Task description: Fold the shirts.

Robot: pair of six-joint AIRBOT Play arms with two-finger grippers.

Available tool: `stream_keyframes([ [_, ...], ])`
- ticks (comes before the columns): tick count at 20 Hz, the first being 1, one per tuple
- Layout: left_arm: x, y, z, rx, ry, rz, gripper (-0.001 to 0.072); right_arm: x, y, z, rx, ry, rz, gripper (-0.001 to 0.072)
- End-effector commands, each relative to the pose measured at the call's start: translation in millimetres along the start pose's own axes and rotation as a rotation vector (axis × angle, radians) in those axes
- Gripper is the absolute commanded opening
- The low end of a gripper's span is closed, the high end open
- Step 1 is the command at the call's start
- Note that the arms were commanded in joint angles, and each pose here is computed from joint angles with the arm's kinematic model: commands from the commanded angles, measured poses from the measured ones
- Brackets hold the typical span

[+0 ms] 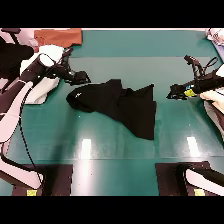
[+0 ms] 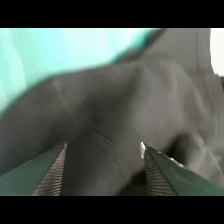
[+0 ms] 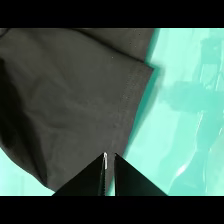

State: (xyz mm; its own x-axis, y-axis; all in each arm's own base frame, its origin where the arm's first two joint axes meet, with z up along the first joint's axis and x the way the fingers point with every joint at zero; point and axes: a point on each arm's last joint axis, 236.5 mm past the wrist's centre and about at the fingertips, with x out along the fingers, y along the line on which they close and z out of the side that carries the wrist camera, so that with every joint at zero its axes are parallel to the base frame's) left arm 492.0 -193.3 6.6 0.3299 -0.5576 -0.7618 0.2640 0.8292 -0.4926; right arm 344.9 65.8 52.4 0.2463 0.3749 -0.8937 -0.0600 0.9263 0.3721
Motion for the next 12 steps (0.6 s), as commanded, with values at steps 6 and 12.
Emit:
stream_keyframes([
  [6,18.8,-35.5,-15.5,0.174,0.048,-0.027,0.0027,-2.0,-7.0,1.4,0.018,-0.006,-0.006,0.0102],
  [12,-46.7,-72.0,8.5,0.274,0.079,-0.013,0.0026,-1.7,-7.0,0.6,0.018,-0.003,-0.006,0.0102],
])
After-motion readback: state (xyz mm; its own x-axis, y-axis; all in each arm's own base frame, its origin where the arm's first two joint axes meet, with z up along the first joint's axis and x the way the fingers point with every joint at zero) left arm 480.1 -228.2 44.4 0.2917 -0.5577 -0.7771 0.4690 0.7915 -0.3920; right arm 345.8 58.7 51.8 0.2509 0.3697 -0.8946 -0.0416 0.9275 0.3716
